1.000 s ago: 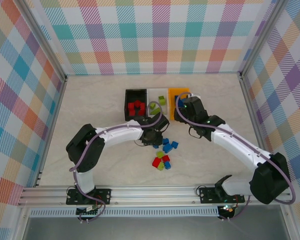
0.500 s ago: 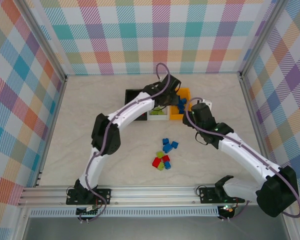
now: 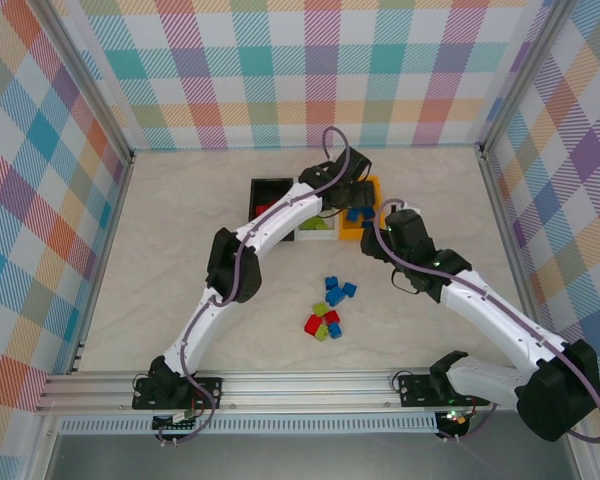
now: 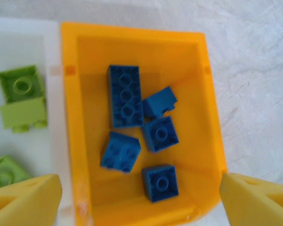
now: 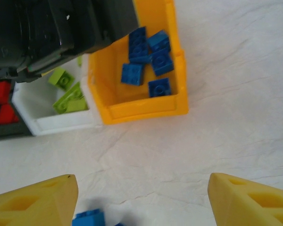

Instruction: Sort the legos into containers by color

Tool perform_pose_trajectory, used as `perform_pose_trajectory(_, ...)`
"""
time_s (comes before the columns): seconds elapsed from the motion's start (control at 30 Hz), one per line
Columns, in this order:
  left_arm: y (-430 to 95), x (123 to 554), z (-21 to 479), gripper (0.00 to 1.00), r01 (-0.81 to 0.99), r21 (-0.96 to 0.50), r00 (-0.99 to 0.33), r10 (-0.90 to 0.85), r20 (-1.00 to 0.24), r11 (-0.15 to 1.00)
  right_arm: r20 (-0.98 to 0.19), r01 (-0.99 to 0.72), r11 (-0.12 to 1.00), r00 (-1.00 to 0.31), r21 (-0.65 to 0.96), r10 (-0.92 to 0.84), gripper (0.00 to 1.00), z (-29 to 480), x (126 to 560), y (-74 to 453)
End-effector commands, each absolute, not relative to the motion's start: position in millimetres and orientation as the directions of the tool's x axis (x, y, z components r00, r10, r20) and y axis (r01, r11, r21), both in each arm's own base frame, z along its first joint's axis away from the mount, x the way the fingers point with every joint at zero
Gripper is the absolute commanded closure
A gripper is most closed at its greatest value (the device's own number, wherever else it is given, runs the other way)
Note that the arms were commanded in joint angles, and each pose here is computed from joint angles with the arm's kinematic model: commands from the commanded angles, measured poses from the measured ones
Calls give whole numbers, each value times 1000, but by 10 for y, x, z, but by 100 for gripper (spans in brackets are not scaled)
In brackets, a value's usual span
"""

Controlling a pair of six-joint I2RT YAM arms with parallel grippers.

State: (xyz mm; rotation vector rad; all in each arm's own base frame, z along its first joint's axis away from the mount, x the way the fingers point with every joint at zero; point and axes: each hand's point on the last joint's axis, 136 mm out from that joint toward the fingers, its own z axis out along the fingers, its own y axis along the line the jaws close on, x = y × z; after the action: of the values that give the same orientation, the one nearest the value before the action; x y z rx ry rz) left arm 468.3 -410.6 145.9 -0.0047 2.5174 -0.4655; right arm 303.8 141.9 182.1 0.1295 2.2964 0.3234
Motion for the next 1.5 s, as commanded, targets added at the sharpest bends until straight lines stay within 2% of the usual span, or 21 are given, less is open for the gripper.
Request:
perform_pose_trajectory(0.0, -3827, 4508, 2305, 7, 98, -401, -768, -186, -612, 911, -660, -129, 937, -741, 323, 125, 28, 1716, 2935, 1705)
perform_pose_trajectory(0.07, -3589, 4370, 2486, 1, 82, -424, -736, -232, -636, 902, -629, -174, 930, -774, 324, 74, 29, 1610, 2880, 1856)
perform_pose_trajectory(0.2, -2983, 3953, 2565, 0, 18, -419, -695, -290, -658, 908, -547, -251, 919, -836, 304, -47, 27, 1317, 2797, 2198)
perform_pose_trajectory(0.37, -2281, 3353, 2249, 0, -71, -363, -698, -306, -647, 929, -456, -254, 944, -880, 212, -134, 26, 900, 2832, 2456)
perform_pose_trajectory(0.53, -1771, 2836, 1877, 0, -138, -339, -715, -331, -616, 930, -398, -212, 971, -905, 115, -150, 31, 558, 2927, 2507)
perform_pose_trajectory(0.7, -1506, 2626, 1637, 0, -192, -283, -726, -330, -603, 940, -353, -212, 976, -918, 44, -183, 36, 387, 2855, 2500)
perform_pose_trajectory(0.9, -1436, 2594, 1478, 0, -210, -254, -731, -324, -601, 944, -313, -216, 976, -929, 26, -197, 45, 243, 2722, 2549)
perform_pose_trajectory(1.07, -1442, 2604, 1464, 0, -202, -239, -738, -308, -601, 950, -321, -220, 974, -927, 42, -196, 59, 257, 2708, 2605)
perform_pose_trajectory(1.2, -1423, 2605, 1495, 0, -199, -234, -735, -302, -607, 952, -368, -218, 974, -912, 53, -184, 66, 408, 2759, 2614)
perform_pose_trajectory(1.47, -1540, 2603, 1512, 0, -147, -258, -757, -277, -592, 955, -587, -186, 978, -804, 97, -94, 69, 1400, 3214, 2393)
